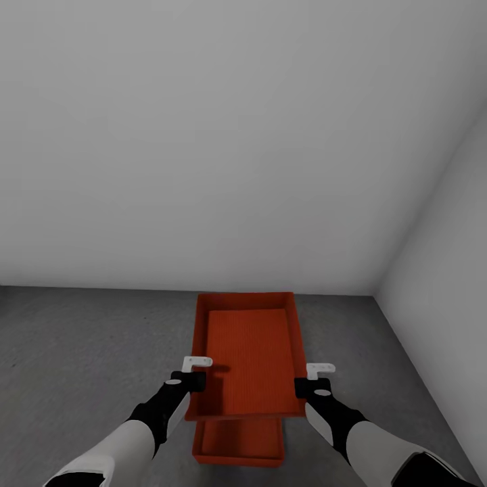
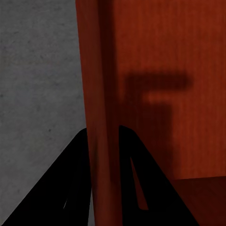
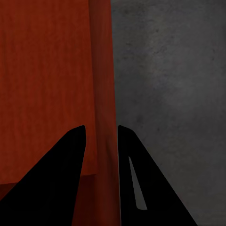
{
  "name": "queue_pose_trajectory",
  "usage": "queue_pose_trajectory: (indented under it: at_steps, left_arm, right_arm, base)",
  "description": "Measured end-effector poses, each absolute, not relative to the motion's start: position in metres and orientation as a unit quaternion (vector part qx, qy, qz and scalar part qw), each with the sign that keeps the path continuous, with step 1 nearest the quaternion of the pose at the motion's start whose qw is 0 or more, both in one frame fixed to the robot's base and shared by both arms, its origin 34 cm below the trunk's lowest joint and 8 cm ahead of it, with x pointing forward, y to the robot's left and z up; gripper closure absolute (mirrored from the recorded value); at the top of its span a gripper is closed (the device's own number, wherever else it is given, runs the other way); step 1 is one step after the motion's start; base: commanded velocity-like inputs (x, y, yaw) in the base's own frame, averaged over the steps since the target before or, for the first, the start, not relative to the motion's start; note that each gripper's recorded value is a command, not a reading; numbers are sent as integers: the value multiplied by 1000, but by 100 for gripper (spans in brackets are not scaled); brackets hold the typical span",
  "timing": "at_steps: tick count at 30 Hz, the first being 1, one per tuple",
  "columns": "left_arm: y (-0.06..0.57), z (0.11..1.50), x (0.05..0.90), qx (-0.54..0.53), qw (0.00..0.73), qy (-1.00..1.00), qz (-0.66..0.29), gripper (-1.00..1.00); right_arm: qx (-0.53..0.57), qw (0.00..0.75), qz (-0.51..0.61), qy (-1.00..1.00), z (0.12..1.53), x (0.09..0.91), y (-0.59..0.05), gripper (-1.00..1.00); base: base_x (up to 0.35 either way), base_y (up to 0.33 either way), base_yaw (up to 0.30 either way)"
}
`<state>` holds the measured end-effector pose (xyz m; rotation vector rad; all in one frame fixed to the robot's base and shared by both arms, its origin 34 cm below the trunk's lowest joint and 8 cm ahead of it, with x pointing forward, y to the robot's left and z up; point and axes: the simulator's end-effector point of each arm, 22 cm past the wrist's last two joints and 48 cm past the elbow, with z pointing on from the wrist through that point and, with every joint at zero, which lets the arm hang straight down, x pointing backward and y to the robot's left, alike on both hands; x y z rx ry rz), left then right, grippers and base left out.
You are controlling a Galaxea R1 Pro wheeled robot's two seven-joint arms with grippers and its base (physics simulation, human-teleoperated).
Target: Move the two storage containers from the living room to the garage. In the garage, place one container on the floor and stack the other container on top of it (either order is fine).
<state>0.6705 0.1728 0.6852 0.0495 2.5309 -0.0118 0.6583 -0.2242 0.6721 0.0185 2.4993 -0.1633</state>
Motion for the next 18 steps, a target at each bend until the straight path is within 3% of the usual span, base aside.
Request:
queue_pose_trajectory:
  at_steps: [18]
  left_arm:
    - [173, 664, 674, 18, 301, 953, -5, 100]
  right_arm:
    - [7, 313, -62, 948, 651, 662, -224, 100]
  base:
    - [0, 0, 0]
